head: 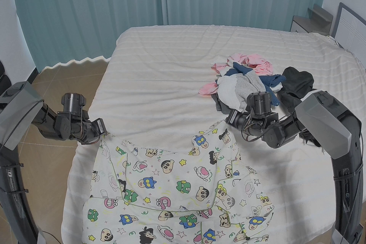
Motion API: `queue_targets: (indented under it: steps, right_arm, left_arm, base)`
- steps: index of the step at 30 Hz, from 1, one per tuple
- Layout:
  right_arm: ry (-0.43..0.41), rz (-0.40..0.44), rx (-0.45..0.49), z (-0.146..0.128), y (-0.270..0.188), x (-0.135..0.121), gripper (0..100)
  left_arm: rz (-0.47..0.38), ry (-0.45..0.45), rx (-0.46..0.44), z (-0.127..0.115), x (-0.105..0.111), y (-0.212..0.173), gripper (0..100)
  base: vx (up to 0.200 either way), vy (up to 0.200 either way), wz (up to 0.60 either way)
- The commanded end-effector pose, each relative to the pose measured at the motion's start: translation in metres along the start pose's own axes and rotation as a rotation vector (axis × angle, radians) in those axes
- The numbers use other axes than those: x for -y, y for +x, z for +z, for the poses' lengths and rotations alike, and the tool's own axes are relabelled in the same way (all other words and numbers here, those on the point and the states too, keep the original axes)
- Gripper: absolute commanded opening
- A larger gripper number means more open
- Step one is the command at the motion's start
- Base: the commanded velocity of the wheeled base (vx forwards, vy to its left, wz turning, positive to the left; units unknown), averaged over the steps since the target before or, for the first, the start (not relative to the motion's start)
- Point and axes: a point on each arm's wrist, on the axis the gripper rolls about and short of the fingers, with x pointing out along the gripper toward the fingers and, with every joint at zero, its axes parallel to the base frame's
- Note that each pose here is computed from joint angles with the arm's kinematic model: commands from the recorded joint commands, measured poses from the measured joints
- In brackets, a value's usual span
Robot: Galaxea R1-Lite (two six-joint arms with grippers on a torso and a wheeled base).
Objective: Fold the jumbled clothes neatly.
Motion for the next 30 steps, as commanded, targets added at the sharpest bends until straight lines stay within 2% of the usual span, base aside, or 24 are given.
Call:
queue_targets:
  steps: [1, 6, 9, 14, 19, 20, 30]
  right_arm:
    - [0.001, 0.045, 0.089, 0.028, -0.003, -0.012, 0]
    - [-0.001, 0.075, 0.147, 0.046, -0.003, -0.021, 0]
    - [-0.004, 0.067, 0.149, 0.048, -0.004, -0.020, 0]
    - [-0.052, -0.024, 0.024, 0.021, -0.005, 0.001, 0]
    - [-0.058, -0.045, -0.032, 0.009, -0.009, 0.009, 0]
    - [-0.069, -0.039, -0.059, 0.004, -0.014, 0.009, 100]
    - [-0.129, -0.019, -0.158, -0.024, -0.010, 0.006, 100]
  left_arm:
    - [-0.025, -0.009, 0.080, 0.021, 0.009, -0.019, 0]
    - [-0.022, -0.035, 0.150, 0.034, 0.012, -0.023, 0]
    - [-0.029, -0.060, 0.195, 0.038, 0.013, -0.023, 0]
    - [-0.020, -0.064, 0.176, 0.031, 0.009, -0.021, 0]
    - [-0.015, -0.066, 0.167, 0.028, 0.008, -0.020, 0]
    - [-0.014, -0.065, 0.162, 0.026, 0.008, -0.019, 0]
    - [-0.009, -0.061, 0.147, 0.022, 0.007, -0.018, 0]
  base:
    - [0.000, 0.000, 0.00]
    - [0.000, 0.000, 0.00]
    - [0.000, 0.000, 0.00]
    - [0.000, 0.000, 0.00]
    - [0.000, 0.000, 0.00]
    - [0.000, 0.000, 0.00]
    - [0.000, 0.000, 0.00]
